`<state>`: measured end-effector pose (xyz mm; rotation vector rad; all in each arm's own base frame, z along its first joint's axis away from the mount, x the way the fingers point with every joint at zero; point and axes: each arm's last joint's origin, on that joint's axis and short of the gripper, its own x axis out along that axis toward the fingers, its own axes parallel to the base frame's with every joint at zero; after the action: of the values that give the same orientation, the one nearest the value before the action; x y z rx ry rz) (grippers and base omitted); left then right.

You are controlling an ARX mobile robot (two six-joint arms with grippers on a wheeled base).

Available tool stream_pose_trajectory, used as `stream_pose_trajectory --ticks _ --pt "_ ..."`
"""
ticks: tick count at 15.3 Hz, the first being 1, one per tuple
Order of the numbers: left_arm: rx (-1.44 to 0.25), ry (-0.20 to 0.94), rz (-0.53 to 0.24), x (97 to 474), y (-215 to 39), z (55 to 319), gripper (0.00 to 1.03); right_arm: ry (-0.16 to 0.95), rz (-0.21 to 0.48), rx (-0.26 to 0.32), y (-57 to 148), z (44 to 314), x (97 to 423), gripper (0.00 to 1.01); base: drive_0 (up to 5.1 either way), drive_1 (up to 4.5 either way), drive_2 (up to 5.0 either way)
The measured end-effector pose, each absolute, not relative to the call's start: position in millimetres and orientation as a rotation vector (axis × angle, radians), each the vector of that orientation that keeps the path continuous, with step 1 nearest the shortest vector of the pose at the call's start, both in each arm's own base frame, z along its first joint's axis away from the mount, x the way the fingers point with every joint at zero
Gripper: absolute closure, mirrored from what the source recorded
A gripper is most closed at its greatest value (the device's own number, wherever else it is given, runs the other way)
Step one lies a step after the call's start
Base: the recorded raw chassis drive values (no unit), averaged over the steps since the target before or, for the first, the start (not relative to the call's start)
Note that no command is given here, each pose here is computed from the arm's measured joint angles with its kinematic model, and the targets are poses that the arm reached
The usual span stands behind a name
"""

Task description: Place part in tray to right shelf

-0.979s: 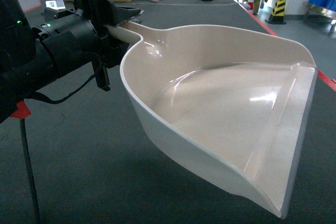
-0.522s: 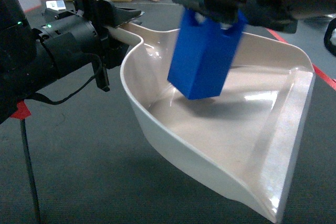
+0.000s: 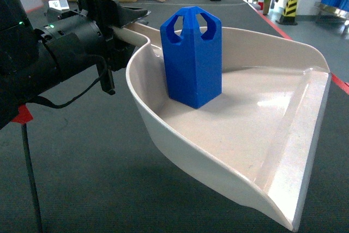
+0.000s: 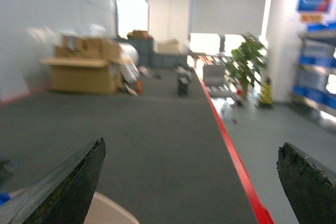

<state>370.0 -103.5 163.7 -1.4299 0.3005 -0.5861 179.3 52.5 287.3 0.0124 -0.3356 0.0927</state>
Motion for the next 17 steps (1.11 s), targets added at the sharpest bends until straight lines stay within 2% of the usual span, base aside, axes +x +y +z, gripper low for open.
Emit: stream_pose_trajectory --ticks 1,2,3,5,6,17 --pt "-1.430 0.299 -0.584 370 -103 164 0.91 -0.216 -0.035 -0.003 40 244 162 0.03 0.0 0.00 0.0" --pt "-1.430 0.299 -0.585 370 -103 164 0.91 -0.077 -0.077 -0.013 35 198 144 0.03 0.0 0.00 0.0" --pt "-1.430 0.300 -0.584 370 -103 164 0.91 -0.025 -0.066 -0.018 33 175 135 0.03 0.0 0.00 0.0" --pt "-1.429 0.302 -0.592 370 -105 164 0.91 -0.077 -0.063 0.014 34 186 136 0.03 0.0 -0.56 0.5" --pt "-1.431 0.291 -0.576 371 -101 164 0.91 -0.072 -0.063 0.012 35 186 136 0.03 0.0 -1.11 1.0" --pt "-1.430 0.301 -0.583 370 -103 163 0.91 -0.073 -0.063 0.014 35 186 136 0.03 4.9 -2.55 -2.6"
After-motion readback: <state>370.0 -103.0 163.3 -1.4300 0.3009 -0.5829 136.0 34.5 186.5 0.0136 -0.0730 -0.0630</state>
